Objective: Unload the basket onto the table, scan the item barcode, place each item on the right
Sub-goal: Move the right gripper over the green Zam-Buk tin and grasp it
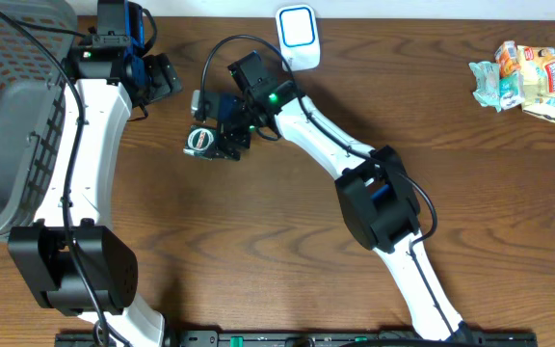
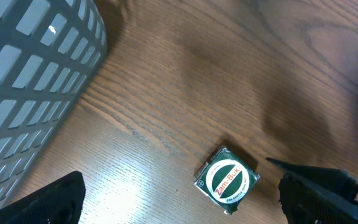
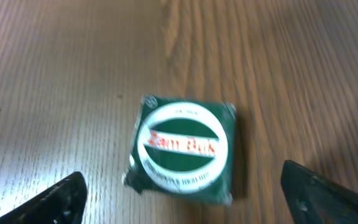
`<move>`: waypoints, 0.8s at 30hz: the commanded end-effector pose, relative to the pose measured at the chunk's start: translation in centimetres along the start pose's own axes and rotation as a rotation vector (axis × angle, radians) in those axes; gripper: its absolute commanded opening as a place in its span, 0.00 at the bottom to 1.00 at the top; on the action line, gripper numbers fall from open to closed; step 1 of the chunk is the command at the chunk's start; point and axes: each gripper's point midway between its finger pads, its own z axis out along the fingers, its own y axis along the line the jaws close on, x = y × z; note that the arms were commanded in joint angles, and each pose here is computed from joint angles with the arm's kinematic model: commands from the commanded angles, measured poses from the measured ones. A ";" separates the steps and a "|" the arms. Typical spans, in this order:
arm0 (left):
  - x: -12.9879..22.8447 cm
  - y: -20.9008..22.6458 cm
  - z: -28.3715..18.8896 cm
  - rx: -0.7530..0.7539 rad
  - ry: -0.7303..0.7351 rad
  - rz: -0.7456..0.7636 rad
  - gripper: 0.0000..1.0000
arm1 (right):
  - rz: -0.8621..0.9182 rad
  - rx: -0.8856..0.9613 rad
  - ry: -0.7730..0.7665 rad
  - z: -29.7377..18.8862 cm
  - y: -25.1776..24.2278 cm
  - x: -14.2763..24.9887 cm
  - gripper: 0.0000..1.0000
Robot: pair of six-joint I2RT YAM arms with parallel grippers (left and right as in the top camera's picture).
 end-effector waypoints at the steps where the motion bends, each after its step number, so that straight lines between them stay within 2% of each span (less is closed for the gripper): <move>1: -0.2 0.1 0.1 -0.011 -0.005 0.006 0.98 | -0.098 -0.026 -0.032 0.9 1.1 -1.2 0.99; 7: -0.2 0.1 0.1 -0.011 -0.005 0.006 0.98 | -0.133 -0.009 -0.058 2.0 0.9 -1.8 0.99; 16: -0.2 0.1 0.1 -0.011 -0.005 0.007 0.98 | -0.044 -0.004 -0.019 4.9 0.5 1.1 0.99; 19: -0.2 0.1 0.1 -0.012 -0.005 0.006 0.98 | -0.043 -0.003 -0.018 4.9 0.5 1.2 0.89; 21: -0.2 0.1 0.1 -0.011 -0.005 0.006 0.98 | -0.046 0.000 -0.022 4.9 0.4 1.1 0.69; 22: -0.2 0.1 0.1 -0.011 -0.004 0.006 0.98 | -0.049 0.004 -0.027 4.8 0.3 0.9 0.64; 24: -0.2 0.1 0.1 -0.011 -0.004 0.006 0.98 | -0.015 0.027 -0.026 4.7 -0.3 0.9 0.66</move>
